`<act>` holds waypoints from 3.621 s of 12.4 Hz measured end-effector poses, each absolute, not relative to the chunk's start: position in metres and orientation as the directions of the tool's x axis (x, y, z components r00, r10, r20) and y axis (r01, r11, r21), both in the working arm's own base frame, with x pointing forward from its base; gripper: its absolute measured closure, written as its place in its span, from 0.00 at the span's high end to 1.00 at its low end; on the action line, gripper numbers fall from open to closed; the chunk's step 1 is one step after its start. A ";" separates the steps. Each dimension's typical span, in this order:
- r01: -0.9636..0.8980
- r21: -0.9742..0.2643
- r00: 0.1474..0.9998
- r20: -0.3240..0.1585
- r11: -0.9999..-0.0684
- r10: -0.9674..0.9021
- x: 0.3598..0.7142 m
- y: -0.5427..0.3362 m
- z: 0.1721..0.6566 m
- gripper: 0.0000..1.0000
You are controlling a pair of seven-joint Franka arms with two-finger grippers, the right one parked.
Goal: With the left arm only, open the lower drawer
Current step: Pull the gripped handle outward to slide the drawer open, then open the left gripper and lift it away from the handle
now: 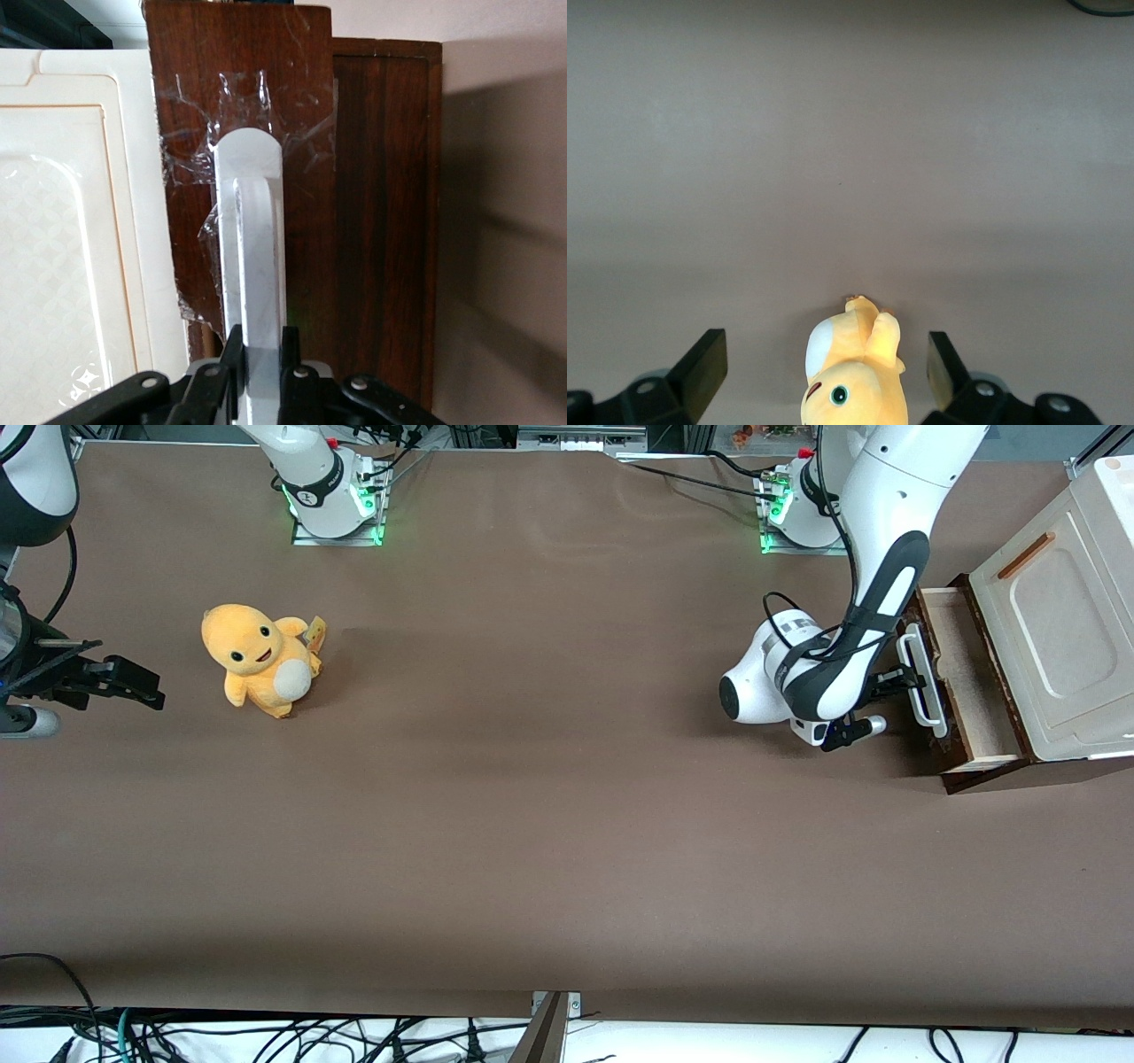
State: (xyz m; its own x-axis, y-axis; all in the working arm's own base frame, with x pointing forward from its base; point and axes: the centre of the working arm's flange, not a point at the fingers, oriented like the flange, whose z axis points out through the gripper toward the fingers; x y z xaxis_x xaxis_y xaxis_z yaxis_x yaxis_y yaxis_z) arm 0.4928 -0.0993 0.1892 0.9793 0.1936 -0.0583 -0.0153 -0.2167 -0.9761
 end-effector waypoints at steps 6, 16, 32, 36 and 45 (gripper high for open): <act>-0.024 -0.974 0.975 -0.074 -0.226 0.212 0.488 -0.107 0.186 0.28; 0.026 -0.946 0.953 -0.074 -0.324 0.293 0.510 -0.134 0.213 0.84; 0.043 -0.634 0.948 -0.218 -0.772 0.232 0.600 -0.181 0.384 1.00; 0.051 -0.554 0.956 -0.213 -0.831 0.201 0.617 -0.174 0.422 1.00; 0.046 -0.294 0.964 -0.238 -0.955 0.120 0.644 -0.107 0.501 1.00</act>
State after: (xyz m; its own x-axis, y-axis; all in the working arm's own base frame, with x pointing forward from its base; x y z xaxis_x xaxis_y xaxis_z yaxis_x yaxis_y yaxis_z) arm 0.6442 -0.1069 0.5011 0.9638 0.1197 -0.2382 0.0459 -0.9548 -0.2938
